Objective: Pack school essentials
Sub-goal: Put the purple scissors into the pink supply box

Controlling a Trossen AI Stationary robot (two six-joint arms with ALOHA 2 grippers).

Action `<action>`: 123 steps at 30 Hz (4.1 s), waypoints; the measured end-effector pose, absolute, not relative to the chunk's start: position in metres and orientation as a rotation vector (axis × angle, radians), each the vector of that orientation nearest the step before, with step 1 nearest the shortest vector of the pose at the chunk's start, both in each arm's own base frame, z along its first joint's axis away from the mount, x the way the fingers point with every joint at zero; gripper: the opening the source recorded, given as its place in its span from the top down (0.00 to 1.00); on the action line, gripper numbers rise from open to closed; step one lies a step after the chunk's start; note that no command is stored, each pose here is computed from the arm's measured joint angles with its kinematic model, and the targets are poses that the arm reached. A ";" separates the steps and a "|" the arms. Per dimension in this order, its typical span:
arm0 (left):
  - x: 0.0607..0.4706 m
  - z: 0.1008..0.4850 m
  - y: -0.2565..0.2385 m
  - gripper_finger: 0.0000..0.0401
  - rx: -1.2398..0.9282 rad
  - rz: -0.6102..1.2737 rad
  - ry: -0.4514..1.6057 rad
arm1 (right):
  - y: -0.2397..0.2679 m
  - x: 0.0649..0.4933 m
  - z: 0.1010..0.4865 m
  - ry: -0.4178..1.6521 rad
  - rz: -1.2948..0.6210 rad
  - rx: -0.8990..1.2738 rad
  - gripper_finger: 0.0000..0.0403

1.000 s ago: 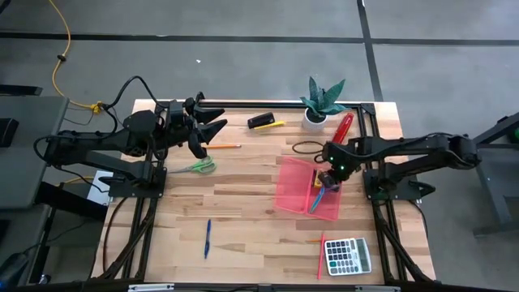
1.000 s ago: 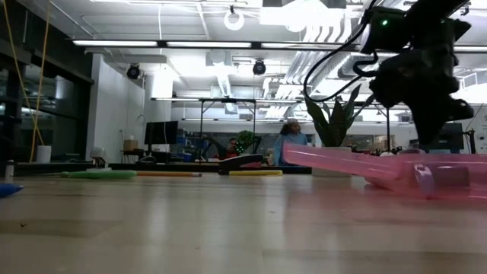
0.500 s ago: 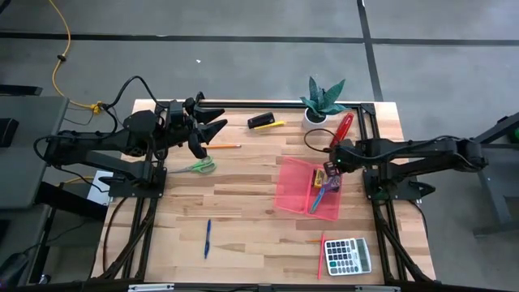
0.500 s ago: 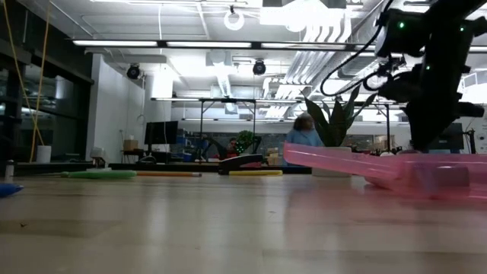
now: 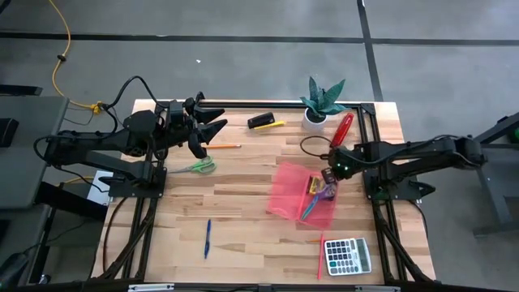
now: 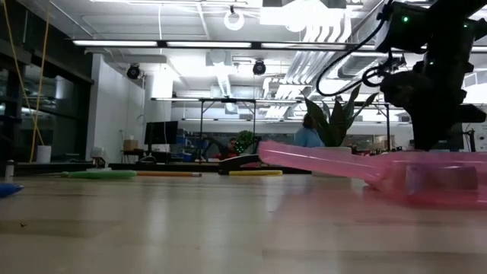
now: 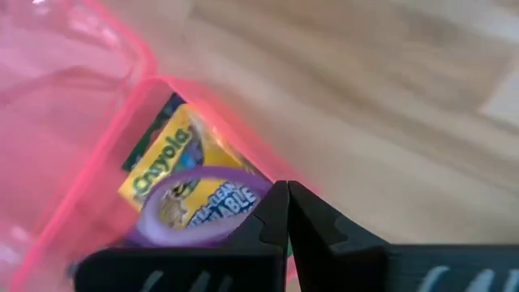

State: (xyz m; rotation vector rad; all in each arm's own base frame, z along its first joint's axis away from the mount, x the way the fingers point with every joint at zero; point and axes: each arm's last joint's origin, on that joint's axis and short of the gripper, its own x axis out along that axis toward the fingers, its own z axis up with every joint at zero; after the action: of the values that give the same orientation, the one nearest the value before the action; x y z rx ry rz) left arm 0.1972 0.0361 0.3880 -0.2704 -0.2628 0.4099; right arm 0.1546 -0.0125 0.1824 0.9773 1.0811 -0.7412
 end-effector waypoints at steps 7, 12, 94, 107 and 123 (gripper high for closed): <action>0.197 0.388 0.036 0.51 -0.254 0.412 -0.259 | -0.003 0.154 0.186 1.106 -0.622 1.015 1.00; 0.197 0.388 0.036 0.51 -0.252 0.412 -0.257 | 0.004 0.156 0.190 1.059 -0.612 1.041 1.00; 0.197 0.385 0.037 0.51 -0.246 0.467 -0.233 | 0.110 0.271 0.155 1.230 0.332 -0.478 0.69; 0.197 0.385 0.037 0.51 -0.246 0.467 -0.233 | 0.112 0.273 0.160 1.235 0.350 -0.470 0.86; 0.197 0.385 0.037 0.51 -0.246 0.466 -0.233 | 0.115 0.279 0.199 1.130 0.205 -0.140 0.88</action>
State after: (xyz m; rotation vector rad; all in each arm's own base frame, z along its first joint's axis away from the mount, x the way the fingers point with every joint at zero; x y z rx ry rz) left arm 0.1971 0.0374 0.3851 -0.2459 -0.2328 0.4664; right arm 0.2790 0.1154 0.1986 -0.1398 1.1296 0.2055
